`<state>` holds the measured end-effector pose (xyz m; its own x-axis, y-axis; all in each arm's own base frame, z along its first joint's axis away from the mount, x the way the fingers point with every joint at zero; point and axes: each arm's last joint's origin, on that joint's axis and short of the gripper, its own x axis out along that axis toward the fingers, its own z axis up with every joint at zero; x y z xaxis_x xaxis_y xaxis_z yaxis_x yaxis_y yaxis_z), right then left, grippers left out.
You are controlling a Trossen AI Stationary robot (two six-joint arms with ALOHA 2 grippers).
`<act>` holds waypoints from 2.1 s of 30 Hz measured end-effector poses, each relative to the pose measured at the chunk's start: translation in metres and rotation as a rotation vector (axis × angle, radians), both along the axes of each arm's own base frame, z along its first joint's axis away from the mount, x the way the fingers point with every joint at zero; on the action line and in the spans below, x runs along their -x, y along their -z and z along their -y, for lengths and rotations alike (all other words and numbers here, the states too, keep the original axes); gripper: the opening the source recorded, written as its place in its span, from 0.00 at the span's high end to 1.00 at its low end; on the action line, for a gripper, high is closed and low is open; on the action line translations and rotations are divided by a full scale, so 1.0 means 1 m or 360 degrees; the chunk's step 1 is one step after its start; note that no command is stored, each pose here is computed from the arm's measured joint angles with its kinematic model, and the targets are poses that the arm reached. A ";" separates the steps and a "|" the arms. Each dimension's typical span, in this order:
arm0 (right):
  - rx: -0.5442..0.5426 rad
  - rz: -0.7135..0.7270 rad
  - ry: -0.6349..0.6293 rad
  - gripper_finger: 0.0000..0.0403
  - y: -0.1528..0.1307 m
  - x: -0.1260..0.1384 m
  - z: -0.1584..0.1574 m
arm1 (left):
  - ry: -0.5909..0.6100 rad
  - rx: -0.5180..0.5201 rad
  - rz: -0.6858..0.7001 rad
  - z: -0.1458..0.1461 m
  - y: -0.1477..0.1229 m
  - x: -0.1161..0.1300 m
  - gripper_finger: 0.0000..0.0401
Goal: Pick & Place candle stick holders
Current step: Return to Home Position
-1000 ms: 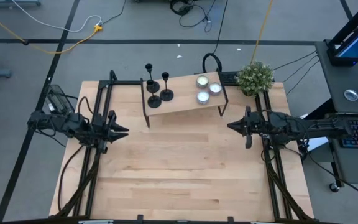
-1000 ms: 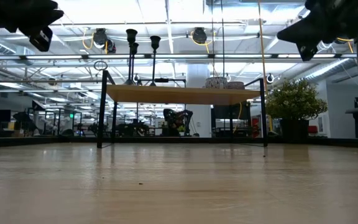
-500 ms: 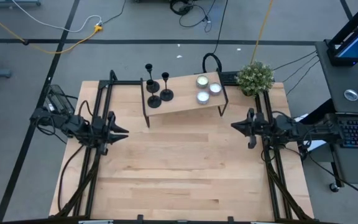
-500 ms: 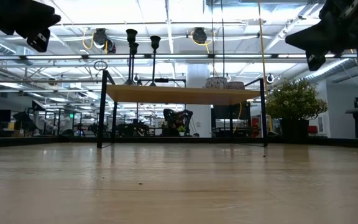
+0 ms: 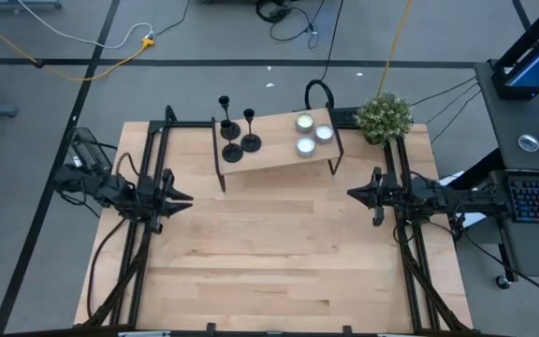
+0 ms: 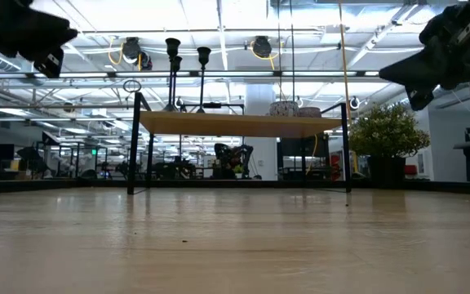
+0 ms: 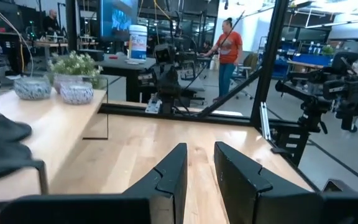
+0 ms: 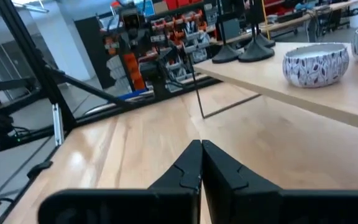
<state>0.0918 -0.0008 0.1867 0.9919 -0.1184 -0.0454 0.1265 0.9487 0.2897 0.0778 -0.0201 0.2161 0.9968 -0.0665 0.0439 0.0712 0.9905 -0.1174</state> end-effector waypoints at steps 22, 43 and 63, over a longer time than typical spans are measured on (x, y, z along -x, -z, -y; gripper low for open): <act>0.0022 -0.0079 0.0035 1.00 0.022 -0.005 0.000 | 0.0112 -0.0032 0.0018 0.008 0.043 -0.015 0.79; 0.0173 -0.0095 0.0024 1.00 0.022 -0.007 0.000 | 0.0113 0.0022 0.0041 0.008 0.042 -0.015 0.79; 0.0156 0.0191 0.0040 1.00 0.008 -0.008 0.000 | 0.0112 0.0026 0.0057 0.008 0.041 -0.015 0.79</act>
